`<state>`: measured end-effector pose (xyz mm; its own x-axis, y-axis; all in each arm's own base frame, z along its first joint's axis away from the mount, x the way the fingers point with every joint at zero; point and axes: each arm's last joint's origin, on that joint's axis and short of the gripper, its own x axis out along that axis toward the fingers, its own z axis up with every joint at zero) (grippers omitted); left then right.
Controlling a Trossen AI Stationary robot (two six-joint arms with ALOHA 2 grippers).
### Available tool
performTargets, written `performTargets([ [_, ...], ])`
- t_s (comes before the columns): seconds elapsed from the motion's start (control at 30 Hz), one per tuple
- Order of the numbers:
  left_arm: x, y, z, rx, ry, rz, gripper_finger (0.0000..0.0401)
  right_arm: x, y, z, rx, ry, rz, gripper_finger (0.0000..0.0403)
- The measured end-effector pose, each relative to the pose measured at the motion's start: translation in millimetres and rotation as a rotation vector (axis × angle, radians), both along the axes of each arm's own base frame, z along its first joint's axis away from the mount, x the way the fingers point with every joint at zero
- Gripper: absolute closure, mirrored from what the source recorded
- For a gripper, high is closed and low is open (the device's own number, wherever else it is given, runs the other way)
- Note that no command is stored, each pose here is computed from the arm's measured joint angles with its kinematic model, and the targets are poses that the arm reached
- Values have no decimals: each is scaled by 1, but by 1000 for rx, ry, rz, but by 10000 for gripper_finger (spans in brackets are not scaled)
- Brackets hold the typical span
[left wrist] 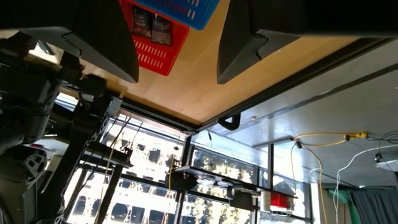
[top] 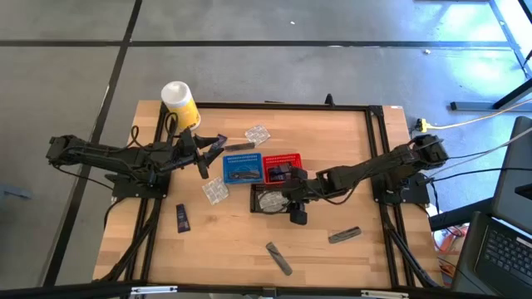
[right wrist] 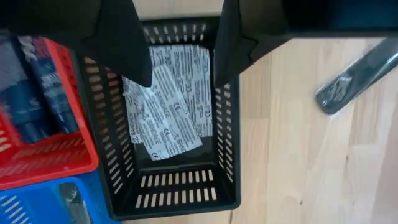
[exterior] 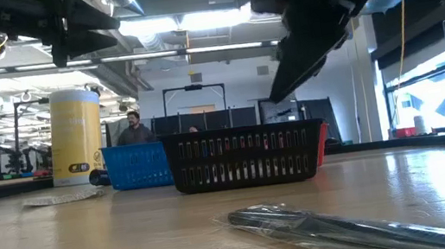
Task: Pick & Place Travel size toiletries
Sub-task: Put the black comb into the blue bin
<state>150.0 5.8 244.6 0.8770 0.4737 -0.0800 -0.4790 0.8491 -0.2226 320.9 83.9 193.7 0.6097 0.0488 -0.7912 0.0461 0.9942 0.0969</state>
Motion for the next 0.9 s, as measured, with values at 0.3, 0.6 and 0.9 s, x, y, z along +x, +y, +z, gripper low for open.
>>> performTargets([
  [0.3, 0, 0, 0, 0, 0, 0, 189, -32, 10, 27, -17, 48, -60, 291],
  [0.6, 0, 0, 0, 0, 3, 0, 189, -56, 13, 42, -115, 69, -70, 380],
  [0.9, 0, 0, 0, 0, 5, 0, 189, -93, -29, 44, -122, 1, -103, 399],
])
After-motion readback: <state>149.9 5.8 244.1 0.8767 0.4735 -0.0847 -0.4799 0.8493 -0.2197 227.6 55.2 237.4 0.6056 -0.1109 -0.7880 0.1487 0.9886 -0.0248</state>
